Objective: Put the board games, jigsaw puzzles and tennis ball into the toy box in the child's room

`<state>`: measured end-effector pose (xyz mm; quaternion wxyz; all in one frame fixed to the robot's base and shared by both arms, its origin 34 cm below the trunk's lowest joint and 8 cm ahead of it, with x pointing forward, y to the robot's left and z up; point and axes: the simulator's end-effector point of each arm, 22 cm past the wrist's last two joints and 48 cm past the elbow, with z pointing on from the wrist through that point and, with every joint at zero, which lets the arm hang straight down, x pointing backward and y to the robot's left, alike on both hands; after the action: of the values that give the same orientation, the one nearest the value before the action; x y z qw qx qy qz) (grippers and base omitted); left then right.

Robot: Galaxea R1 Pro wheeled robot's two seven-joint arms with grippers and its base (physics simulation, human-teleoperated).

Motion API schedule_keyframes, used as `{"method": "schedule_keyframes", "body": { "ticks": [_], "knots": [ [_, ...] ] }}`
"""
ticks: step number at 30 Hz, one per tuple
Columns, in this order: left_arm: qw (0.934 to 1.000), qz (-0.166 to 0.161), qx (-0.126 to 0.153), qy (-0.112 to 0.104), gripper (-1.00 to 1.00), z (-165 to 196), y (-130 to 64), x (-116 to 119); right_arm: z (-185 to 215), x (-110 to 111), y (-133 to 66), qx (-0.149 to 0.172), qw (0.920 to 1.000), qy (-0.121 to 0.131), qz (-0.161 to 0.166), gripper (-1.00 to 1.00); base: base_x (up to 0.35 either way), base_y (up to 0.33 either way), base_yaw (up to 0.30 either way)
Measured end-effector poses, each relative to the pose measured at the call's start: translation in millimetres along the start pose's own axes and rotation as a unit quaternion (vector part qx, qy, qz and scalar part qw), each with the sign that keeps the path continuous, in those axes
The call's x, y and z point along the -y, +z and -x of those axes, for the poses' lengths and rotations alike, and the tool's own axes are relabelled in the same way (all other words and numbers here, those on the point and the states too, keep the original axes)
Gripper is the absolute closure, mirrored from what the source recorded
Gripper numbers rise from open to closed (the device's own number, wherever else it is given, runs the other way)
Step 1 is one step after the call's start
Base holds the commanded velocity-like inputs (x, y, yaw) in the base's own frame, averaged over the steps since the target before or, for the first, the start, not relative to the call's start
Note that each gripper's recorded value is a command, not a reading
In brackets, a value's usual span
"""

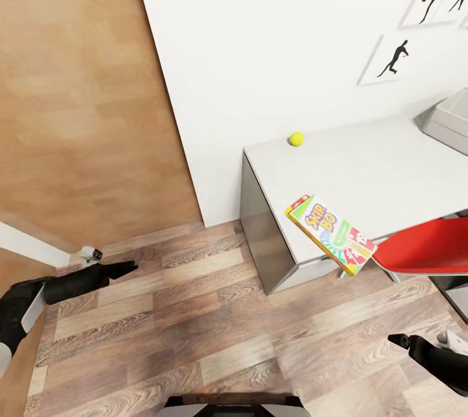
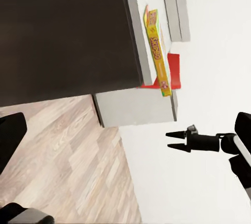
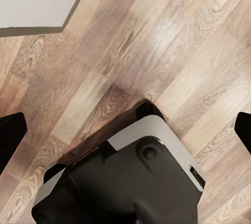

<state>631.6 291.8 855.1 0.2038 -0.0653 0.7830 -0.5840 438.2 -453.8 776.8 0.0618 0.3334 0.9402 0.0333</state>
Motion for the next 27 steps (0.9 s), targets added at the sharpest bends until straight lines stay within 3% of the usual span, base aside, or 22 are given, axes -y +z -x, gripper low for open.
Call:
{"method": "schedule_keyframes", "body": {
  "ticks": [9, 18, 27],
  "knots": [
    [0.9999, 0.009, 0.003, 0.011, -1.00, -6, -3.2, -8, -1, -1, -0.5, 0.000, 1.0000, 0.001, 0.002, -1.00, -0.037, -0.217, 0.073],
    [0.9997, 0.016, 0.006, 0.017, -1.00, -3, -4.4, -6, -20, -19, 6.4, -0.022, 0.9993, -0.028, 0.011, -1.00, -0.001, -0.022, 0.135],
    [0.9990, 0.038, 0.007, 0.022, -1.00, 0, -5.3, -11, -20, -23, 3.9, -0.020, 0.9991, -0.033, 0.015, -1.00, 0.000, -0.001, 0.126]
  ]
}}
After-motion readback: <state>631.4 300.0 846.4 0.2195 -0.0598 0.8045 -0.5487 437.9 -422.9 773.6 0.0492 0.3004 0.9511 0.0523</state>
